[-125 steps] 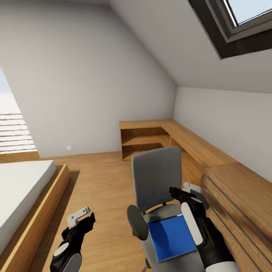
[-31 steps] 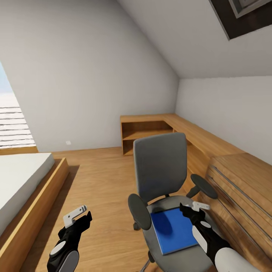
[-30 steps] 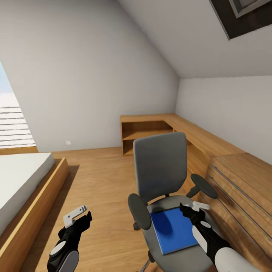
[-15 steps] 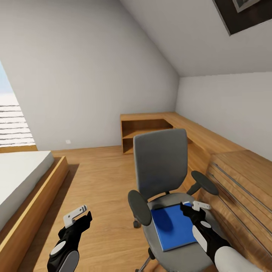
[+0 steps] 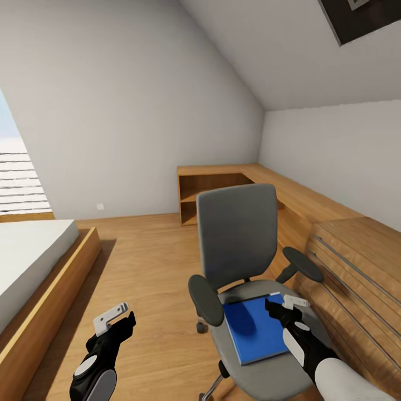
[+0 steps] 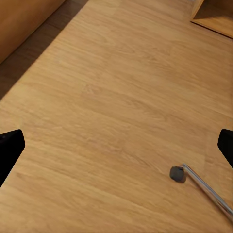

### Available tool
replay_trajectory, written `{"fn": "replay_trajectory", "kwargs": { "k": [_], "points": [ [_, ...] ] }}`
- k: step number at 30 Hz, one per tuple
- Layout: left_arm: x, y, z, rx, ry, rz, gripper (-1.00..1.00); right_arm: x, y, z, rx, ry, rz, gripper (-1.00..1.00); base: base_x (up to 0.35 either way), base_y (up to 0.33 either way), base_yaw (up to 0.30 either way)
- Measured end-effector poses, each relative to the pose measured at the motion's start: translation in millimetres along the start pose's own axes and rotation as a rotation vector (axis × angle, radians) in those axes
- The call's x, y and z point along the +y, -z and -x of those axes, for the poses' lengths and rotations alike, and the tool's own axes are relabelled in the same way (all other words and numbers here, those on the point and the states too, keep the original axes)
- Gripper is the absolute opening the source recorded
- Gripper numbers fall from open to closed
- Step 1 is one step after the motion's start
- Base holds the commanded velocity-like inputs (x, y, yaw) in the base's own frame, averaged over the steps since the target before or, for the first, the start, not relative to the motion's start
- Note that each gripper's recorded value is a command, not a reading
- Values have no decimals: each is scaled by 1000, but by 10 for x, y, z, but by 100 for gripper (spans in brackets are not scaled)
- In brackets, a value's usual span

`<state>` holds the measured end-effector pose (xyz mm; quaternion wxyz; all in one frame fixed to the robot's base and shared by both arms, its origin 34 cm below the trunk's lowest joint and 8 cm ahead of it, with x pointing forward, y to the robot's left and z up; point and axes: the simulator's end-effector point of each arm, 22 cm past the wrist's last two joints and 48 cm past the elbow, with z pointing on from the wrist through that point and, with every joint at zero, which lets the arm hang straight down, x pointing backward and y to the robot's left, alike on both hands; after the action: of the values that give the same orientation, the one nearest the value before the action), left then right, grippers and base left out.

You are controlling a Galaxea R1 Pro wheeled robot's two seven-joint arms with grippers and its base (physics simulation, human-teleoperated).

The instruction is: In the bedroom, organize the workspace by keeping the computer under the desk, ensuring the monitor is on the desk, placing the keyboard on the desk next to the monitor, placing the mouse on the desk next to the keyboard, moving the folder from the swivel chair onto the desk next to the mouse, stacking the notebook on top of the folder with the pen on top of the notebook, and positioning the swivel chair next to the desk.

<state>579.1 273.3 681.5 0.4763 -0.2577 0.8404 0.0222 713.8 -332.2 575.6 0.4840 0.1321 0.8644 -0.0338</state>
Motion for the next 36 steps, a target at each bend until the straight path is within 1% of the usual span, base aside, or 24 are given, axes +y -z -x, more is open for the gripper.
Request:
{"fn": "replay_trajectory", "kwargs": {
  "k": [4, 18, 24, 36],
  "points": [
    [23, -34, -70, 0, 0, 0, 100, -5, -35, -60, -1, 0, 0, 100, 0, 0, 0],
    [28, -38, -81, 1, -3, 1, 100, -3, -39, -41, -4, -1, 0, 100, 2, 0, 0],
    [31, -42, -96, 4, -7, 2, 100, 1, -38, -39, -5, -2, 0, 100, 97, 0, 0],
    [10, -36, -116, 5, -15, -1, 100, -5, -39, -43, -1, -1, -2, 100, 16, 0, 0]
  ]
}}
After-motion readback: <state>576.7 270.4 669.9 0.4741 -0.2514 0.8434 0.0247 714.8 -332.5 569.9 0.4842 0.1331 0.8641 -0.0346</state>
